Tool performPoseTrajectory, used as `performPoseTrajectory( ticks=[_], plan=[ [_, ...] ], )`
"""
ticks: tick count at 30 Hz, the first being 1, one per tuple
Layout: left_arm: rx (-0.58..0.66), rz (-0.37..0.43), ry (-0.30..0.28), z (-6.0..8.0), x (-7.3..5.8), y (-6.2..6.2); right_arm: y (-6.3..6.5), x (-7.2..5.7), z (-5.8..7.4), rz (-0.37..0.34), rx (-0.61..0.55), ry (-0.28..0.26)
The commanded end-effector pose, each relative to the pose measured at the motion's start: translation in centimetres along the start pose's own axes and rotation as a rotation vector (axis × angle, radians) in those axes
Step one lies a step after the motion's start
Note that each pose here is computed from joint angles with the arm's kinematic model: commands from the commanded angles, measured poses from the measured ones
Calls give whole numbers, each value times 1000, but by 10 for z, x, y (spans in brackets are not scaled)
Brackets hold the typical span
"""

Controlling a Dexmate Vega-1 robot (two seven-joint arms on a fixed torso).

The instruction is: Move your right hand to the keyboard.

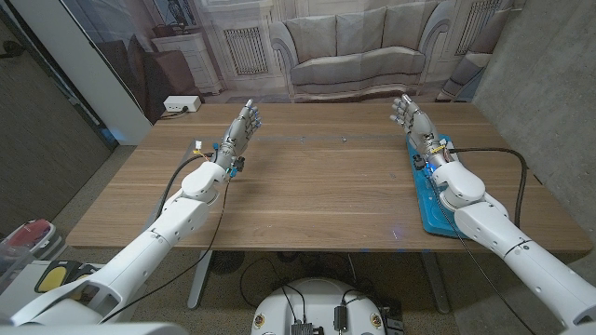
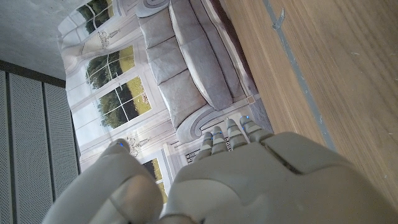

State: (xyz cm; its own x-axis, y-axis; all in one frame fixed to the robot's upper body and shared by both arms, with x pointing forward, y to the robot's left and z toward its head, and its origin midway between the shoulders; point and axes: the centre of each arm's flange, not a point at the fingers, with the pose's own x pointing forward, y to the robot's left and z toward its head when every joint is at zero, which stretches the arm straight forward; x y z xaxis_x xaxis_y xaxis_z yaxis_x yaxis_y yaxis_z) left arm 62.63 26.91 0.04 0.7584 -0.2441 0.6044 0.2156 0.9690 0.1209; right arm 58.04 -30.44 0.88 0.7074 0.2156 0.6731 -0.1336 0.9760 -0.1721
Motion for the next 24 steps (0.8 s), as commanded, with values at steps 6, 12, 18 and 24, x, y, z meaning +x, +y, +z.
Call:
performPoseTrajectory(
  ticks=[6,12,18,24],
  plan=[
    [17,6,-9,4,-2,0,-12,-7,8,-16,-62,10],
    [19,2,-8,5,-1,-1,-13,-11,10,-25,-87,9],
    [25,-1,-6,6,-1,-1,-16,-14,13,-32,-104,11],
    [29,-4,-7,8,0,0,-20,-18,15,-39,-127,16]
  ],
)
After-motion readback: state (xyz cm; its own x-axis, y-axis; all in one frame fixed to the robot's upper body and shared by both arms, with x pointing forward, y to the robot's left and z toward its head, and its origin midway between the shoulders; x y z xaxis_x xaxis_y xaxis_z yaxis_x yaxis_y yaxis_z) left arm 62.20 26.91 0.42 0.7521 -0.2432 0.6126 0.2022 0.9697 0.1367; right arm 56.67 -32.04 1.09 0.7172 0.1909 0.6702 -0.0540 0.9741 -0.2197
